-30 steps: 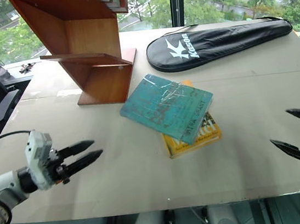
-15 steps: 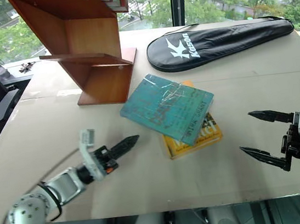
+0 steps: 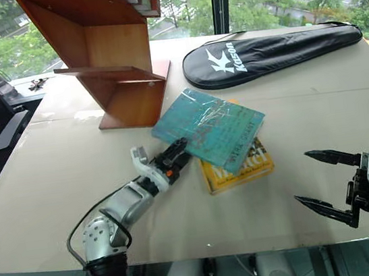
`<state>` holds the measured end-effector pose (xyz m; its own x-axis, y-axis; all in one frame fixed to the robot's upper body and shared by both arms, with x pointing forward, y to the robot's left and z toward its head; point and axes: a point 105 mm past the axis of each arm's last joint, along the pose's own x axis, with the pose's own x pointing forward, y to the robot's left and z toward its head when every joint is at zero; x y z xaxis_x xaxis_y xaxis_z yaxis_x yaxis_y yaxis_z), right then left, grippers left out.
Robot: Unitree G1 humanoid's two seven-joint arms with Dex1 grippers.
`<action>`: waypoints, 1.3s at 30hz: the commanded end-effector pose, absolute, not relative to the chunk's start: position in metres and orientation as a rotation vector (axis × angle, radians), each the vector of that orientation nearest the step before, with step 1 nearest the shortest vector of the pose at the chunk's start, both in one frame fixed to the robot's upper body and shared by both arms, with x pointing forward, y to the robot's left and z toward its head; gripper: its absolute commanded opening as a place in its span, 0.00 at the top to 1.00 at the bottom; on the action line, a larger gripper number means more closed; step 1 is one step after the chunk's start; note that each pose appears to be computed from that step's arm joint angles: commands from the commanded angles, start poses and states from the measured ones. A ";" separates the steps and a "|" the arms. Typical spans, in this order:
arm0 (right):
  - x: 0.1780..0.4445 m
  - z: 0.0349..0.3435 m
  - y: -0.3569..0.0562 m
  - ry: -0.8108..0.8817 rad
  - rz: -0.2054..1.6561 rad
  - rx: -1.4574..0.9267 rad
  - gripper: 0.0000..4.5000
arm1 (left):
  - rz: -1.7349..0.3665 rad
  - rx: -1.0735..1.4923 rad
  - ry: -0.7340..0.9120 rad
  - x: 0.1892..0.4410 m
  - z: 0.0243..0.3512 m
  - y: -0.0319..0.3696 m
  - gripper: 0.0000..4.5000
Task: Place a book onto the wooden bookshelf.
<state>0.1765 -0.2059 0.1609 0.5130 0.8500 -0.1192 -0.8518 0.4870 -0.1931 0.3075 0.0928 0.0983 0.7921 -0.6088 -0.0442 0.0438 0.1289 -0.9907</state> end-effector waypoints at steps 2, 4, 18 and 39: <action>0.173 0.182 -0.196 -0.071 1.066 -0.269 0.00 | -0.506 -1.396 0.501 0.316 0.096 0.082 0.38; 0.172 0.187 -0.191 -0.097 1.081 -0.256 0.00 | -0.490 -1.394 0.496 0.318 0.093 0.082 0.38; 0.178 0.188 -0.182 -0.102 1.073 -0.246 0.00 | -0.414 -1.388 0.513 0.332 0.087 0.084 0.38; 0.188 0.185 -0.196 -0.147 0.949 -0.200 0.00 | -0.908 -0.948 0.297 0.278 0.199 0.104 1.00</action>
